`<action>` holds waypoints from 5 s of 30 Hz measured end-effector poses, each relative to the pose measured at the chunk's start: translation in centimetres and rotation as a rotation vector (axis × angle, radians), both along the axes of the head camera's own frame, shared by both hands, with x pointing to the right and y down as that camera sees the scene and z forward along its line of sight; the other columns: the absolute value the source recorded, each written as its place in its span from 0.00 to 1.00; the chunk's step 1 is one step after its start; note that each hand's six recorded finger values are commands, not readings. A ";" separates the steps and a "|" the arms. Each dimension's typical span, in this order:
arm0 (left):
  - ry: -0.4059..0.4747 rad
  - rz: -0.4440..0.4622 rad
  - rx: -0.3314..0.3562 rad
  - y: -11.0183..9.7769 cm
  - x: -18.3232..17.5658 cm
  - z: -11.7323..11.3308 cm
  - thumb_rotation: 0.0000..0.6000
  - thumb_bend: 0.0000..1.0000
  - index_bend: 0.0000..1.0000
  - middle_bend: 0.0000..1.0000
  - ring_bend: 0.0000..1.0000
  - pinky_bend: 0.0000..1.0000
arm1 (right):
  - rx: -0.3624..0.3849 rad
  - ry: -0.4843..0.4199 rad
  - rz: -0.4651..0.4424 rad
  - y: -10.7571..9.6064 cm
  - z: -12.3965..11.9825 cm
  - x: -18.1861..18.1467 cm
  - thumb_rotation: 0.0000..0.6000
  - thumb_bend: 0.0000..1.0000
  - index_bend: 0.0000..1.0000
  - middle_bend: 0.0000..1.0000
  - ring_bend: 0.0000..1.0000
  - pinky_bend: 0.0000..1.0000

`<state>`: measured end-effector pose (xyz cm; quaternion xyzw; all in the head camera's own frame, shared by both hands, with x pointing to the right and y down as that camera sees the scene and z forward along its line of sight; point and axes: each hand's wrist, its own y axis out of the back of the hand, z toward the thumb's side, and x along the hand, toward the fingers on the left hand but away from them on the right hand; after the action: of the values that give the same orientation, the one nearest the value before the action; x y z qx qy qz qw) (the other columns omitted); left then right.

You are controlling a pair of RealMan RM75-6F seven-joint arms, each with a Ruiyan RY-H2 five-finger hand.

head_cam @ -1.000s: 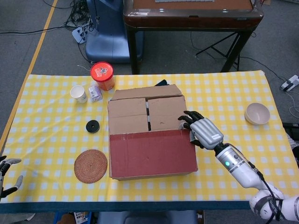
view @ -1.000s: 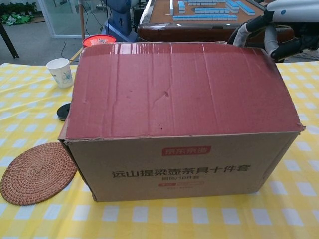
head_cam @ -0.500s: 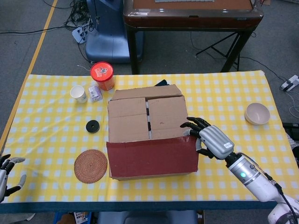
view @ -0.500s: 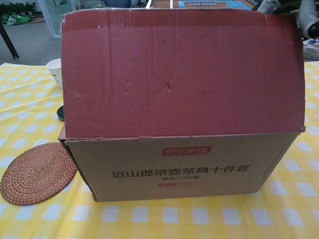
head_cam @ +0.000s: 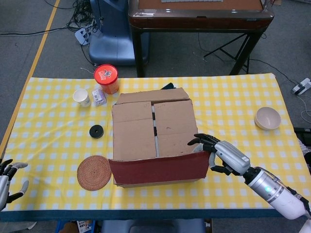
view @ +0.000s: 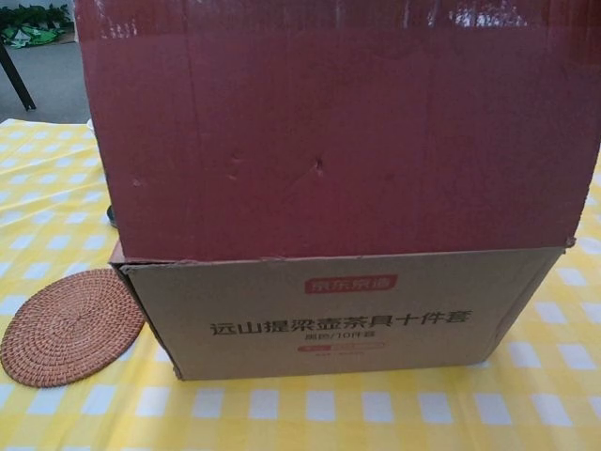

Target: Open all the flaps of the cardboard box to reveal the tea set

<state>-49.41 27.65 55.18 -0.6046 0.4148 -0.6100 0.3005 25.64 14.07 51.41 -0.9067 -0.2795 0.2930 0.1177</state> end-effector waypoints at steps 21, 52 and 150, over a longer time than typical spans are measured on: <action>-0.007 0.026 0.004 -0.4 1.3 -0.1 1.00 0.39 0.36 0.29 0.14 0.00 | -0.191 -0.175 0.012 3.7 -1.0 4.6 1.00 0.96 0.32 0.26 0.16 0.09; 0.003 0.108 0.037 -2.9 2.6 -0.3 1.00 0.39 0.36 0.29 0.14 0.00 | -0.068 -0.071 0.055 4.8 -0.5 7.2 1.00 0.89 0.30 0.26 0.16 0.09; 0.121 1.225 0.061 -14.9 39.4 3.4 0.26 0.55 0.53 0.40 0.17 0.00 | 0.244 0.314 0.361 3.9 -1.3 13.1 1.00 0.77 0.29 0.25 0.16 0.09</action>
<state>-10.00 12.75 58.53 -0.7579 0.0258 -0.2790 0.5892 38.74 17.96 50.11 -0.7647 -0.4485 0.4104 0.2139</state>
